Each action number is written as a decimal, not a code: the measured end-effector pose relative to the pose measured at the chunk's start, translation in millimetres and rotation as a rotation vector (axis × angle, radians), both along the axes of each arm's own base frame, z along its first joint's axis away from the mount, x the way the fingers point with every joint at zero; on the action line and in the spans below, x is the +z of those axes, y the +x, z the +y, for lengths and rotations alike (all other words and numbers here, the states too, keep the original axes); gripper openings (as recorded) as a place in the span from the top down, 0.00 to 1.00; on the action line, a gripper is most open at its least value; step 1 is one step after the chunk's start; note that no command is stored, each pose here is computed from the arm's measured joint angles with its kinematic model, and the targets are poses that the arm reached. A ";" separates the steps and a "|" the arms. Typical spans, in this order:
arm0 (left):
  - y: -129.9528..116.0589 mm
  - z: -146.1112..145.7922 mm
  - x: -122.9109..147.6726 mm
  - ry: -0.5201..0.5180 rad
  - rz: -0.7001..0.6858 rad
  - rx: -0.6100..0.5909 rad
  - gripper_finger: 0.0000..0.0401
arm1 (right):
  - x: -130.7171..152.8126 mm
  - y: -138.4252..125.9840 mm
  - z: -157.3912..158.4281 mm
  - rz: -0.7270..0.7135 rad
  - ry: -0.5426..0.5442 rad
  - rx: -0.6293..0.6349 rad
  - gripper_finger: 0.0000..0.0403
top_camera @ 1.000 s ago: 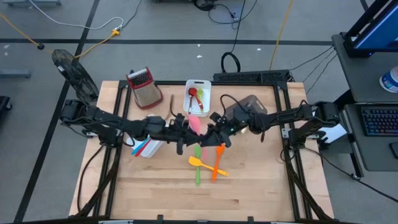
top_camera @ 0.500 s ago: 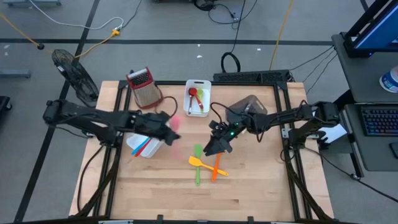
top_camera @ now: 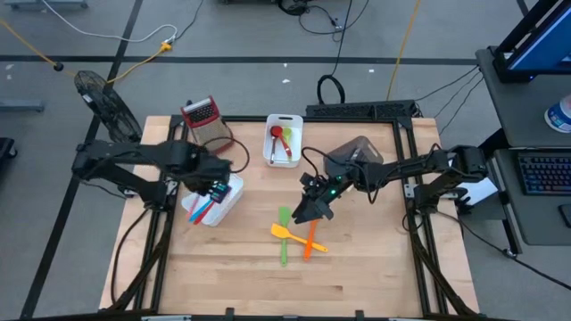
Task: Pick & Place Kitchen Items
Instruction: Put the pink spatula into the bottom white bin
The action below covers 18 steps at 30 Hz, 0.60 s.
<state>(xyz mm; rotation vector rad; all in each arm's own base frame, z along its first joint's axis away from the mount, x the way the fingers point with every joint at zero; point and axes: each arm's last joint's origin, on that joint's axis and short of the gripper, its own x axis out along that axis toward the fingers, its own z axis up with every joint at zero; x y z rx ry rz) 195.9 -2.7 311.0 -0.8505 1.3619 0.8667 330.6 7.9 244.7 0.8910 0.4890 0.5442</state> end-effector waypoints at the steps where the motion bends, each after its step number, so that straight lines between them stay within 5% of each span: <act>1: 0.2 2.0 -5.1 -0.026 0.072 0.000 0.99 | 0.0 0.0 0.0 -0.001 -0.001 0.000 0.49; 9: 29.6 15.2 -37.5 -0.196 0.208 -0.152 0.99 | 0.0 0.0 0.0 -0.012 -0.015 0.002 0.49; 18: 36.9 36.6 -52.3 -0.265 0.281 -0.192 0.99 | -1.3 -0.3 0.5 0.003 -0.014 0.004 0.49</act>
